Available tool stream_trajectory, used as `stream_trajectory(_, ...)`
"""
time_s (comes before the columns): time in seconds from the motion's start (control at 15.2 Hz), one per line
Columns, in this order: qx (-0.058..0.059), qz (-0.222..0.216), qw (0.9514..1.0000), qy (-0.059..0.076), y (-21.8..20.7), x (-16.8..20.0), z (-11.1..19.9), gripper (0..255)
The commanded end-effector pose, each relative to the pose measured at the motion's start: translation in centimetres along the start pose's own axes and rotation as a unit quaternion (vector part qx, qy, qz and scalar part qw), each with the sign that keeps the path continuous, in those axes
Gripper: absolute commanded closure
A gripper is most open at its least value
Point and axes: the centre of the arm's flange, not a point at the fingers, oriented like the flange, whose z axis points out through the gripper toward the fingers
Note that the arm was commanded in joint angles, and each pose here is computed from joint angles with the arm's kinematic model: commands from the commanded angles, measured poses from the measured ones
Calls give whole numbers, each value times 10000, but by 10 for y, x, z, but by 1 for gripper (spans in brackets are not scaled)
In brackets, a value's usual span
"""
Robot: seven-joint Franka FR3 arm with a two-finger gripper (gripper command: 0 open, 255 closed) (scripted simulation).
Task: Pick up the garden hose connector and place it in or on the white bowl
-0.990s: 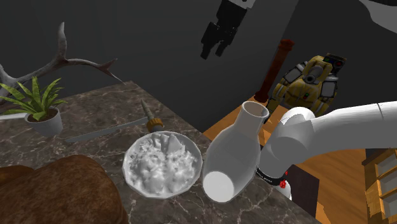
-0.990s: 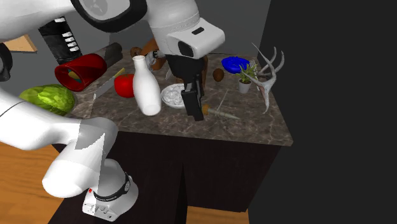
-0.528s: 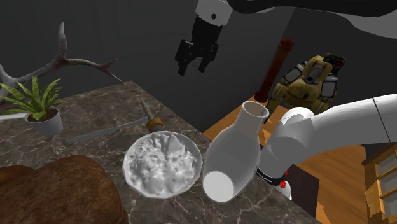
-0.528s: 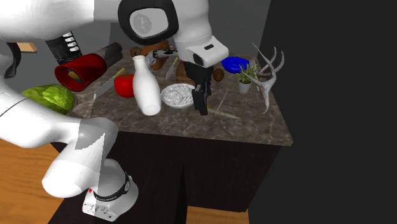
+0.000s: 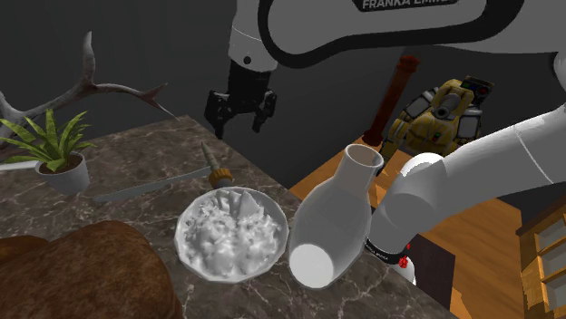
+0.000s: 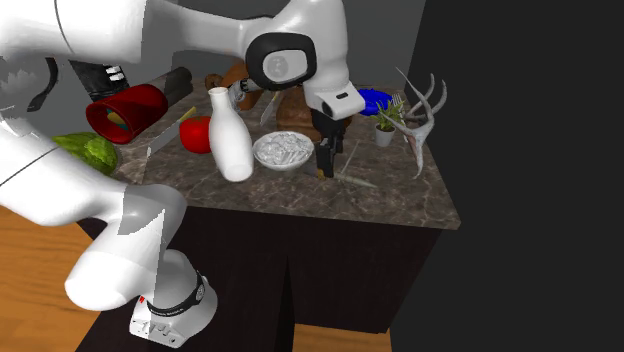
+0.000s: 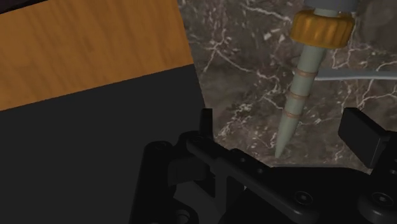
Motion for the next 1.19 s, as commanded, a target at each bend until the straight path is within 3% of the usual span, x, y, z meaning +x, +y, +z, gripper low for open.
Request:
stream_trajectory(0.0,-26,200,9998,-56,-22,1,17,0)
stream_trajectory(0.2,-68,448,9989,-129,-50,4,40,0)
stream_trajectory(0.66,-68,448,9989,-129,-50,3,77,0)
stream_trajectory(1.12,-68,448,9989,-129,-50,3,80,0)
